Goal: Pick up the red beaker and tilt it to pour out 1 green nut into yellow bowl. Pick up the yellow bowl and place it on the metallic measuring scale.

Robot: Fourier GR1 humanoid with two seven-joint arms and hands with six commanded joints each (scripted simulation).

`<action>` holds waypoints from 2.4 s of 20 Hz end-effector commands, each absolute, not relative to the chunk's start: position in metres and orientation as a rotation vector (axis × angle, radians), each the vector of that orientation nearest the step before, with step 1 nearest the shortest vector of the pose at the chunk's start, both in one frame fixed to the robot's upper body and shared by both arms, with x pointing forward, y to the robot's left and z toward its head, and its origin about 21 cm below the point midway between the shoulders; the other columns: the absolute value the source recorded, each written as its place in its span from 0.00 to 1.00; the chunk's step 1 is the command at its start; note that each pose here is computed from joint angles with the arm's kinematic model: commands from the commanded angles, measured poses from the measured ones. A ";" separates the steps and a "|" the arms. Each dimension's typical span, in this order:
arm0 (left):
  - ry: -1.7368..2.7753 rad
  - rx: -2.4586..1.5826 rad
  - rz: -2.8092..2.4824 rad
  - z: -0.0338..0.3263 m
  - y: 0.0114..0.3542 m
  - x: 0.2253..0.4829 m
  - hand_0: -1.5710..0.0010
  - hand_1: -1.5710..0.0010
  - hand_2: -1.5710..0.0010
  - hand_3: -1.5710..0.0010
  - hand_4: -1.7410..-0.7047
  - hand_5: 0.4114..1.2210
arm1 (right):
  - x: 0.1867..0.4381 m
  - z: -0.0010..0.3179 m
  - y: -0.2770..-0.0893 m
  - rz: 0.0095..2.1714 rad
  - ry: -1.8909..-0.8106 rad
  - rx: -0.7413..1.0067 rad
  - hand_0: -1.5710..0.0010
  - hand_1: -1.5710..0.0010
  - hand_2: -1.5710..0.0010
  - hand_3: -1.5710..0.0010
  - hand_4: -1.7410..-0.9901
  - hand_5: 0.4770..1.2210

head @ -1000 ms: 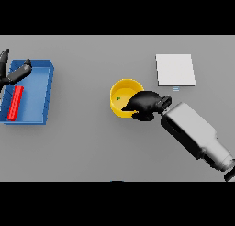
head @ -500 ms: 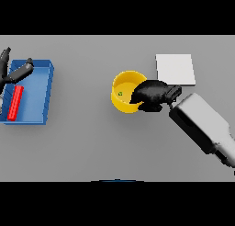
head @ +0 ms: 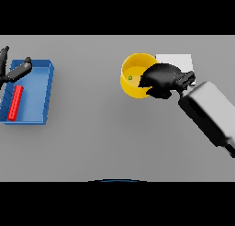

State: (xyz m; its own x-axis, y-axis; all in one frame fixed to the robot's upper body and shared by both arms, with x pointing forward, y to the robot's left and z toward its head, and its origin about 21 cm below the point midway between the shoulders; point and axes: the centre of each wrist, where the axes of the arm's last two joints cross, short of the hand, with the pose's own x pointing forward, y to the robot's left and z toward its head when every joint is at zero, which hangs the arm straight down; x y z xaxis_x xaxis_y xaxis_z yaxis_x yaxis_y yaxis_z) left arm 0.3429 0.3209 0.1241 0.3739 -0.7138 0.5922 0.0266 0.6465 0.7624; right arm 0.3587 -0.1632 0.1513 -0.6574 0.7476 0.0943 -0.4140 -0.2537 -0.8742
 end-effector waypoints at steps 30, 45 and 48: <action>-1.067 0.768 -0.517 0.130 0.320 0.339 1.00 1.00 1.00 1.00 0.90 0.40 | 0.443 0.088 -0.269 1.597 -1.069 -0.675 0.00 0.07 0.00 0.05 0.02 1.00; -1.047 0.753 -0.520 0.126 0.317 0.343 1.00 1.00 1.00 1.00 0.90 0.40 | 0.451 0.085 -0.271 1.609 -1.001 -0.593 0.90 0.91 0.82 0.70 0.51 0.37; -1.046 0.758 -0.515 0.127 0.317 0.345 1.00 1.00 1.00 1.00 0.89 0.40 | 0.452 0.083 -0.273 1.626 -0.989 -0.596 0.95 0.95 0.89 0.75 0.55 0.35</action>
State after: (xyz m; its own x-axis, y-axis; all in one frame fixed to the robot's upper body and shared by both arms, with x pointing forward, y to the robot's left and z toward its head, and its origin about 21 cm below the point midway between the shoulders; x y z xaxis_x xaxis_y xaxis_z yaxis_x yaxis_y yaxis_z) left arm 0.3449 0.3173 0.1275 0.4230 -0.7006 0.5746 0.0269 0.6436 0.7649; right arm 0.4519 -0.2727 0.0832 -0.2843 0.9526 0.1083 -0.5344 -0.0636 -0.8428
